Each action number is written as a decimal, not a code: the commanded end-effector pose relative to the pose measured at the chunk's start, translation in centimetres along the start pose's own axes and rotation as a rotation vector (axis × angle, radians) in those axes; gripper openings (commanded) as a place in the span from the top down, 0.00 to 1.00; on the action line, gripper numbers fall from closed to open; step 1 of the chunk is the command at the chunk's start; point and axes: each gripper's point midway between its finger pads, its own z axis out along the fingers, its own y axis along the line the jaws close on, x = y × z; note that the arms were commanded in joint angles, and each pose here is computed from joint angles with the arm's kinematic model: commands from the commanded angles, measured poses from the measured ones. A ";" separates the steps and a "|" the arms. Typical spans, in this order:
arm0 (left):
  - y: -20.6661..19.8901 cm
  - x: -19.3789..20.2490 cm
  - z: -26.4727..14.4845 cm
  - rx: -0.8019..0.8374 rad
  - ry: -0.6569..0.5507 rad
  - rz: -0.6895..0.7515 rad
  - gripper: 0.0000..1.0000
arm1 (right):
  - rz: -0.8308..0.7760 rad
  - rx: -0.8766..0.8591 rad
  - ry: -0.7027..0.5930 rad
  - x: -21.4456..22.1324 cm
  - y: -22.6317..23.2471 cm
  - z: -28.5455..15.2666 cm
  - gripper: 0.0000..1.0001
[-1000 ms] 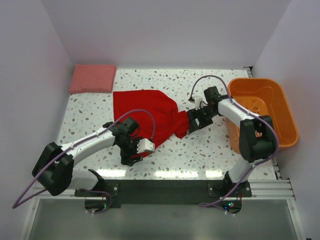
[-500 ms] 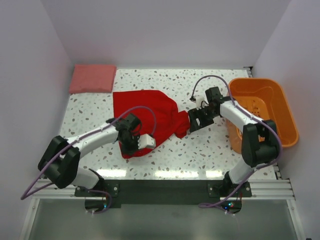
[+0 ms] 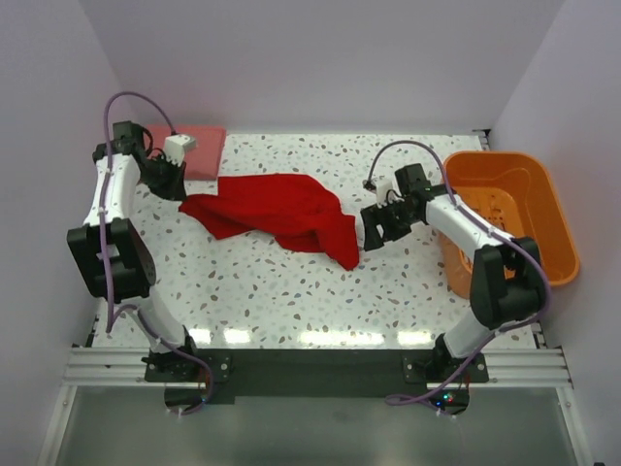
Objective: Fold and stack the t-shirts
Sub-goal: Flatten the tshirt out
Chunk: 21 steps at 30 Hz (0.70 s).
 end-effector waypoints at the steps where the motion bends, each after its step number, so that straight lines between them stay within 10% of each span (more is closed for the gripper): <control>1: 1.0 2.6 2.0 -0.016 0.050 -0.205 1.00 | -0.068 -0.040 -0.071 -3.2 1.7 1.1 0.28; 15: 2.1 7.3 3.6 -0.053 0.162 -0.234 1.00 | -0.084 -0.106 0.020 -3.1 4.0 8.3 0.33; 19: 2.2 6.9 2.9 -0.053 0.147 -0.213 1.00 | -0.073 -0.125 0.052 -2.8 4.0 9.0 0.97; 21: 2.2 6.4 2.3 -0.055 0.133 -0.203 1.00 | -0.112 -0.101 0.021 -4.0 3.7 7.2 1.00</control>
